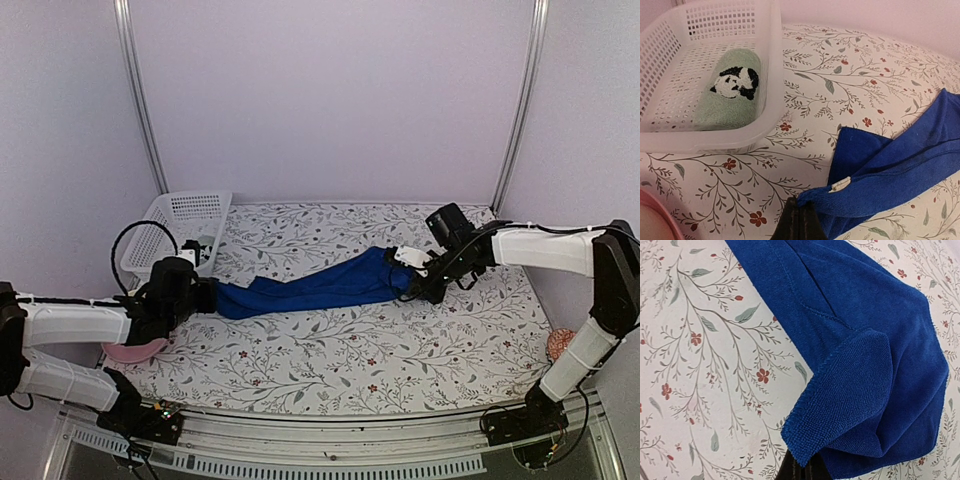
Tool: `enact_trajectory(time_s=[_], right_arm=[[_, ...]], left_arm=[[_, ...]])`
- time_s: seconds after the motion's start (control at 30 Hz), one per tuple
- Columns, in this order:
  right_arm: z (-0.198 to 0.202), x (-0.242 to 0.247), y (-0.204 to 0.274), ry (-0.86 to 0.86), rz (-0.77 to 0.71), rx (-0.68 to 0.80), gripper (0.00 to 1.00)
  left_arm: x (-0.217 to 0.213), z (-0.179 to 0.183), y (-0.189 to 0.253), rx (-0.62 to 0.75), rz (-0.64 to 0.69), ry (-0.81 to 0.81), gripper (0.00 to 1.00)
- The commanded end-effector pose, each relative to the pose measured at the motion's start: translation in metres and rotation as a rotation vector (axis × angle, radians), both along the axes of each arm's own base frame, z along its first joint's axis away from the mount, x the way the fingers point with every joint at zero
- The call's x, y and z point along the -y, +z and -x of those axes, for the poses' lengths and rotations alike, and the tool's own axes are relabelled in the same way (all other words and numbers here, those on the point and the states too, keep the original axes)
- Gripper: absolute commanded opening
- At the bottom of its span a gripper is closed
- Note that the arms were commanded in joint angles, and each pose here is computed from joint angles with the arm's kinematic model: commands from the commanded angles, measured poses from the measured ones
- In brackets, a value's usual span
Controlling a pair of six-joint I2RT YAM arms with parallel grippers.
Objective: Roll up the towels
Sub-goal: Pick up the towel from the center of the board.
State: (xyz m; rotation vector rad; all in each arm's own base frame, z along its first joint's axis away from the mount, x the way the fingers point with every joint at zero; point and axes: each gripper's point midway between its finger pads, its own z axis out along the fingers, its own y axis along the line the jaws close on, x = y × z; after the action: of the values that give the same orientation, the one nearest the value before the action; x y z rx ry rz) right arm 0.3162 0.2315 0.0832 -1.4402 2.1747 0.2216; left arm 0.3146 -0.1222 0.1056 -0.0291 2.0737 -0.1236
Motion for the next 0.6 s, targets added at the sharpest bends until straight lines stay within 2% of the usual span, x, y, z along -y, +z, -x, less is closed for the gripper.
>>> enact_trajectory(time_s=[0.0, 0.1, 0.2, 0.33, 0.37, 0.47, 0.57], right_arm=[[0.019, 0.008, -0.005, -0.009, -0.093, -0.296, 0.03], [0.001, 0.03, -0.023, -0.101, -0.095, -0.402, 0.05], [-0.016, 0.042, -0.034, -0.155, -0.096, -0.444, 0.07], [-0.036, 0.051, -0.037, -0.217, -0.096, -0.438, 0.18], [-0.041, 0.052, -0.036, -0.225, -0.098, -0.433, 0.25], [-0.051, 0.054, -0.031, -0.247, -0.12, -0.426, 0.37], [-0.055, 0.055, -0.028, -0.248, -0.127, -0.418, 0.43]], left_arm=[[0.007, -0.007, 0.01, 0.021, 0.007, -0.016, 0.0], [0.008, -0.007, 0.008, 0.016, 0.006, -0.02, 0.0], [0.009, -0.008, 0.007, 0.011, 0.005, -0.025, 0.0], [0.011, -0.008, 0.006, 0.007, 0.007, -0.03, 0.0], [0.011, -0.008, 0.006, 0.006, 0.006, -0.03, 0.0], [0.011, -0.008, 0.005, 0.004, 0.004, -0.031, 0.0], [0.011, -0.008, 0.005, 0.003, 0.006, -0.032, 0.0]])
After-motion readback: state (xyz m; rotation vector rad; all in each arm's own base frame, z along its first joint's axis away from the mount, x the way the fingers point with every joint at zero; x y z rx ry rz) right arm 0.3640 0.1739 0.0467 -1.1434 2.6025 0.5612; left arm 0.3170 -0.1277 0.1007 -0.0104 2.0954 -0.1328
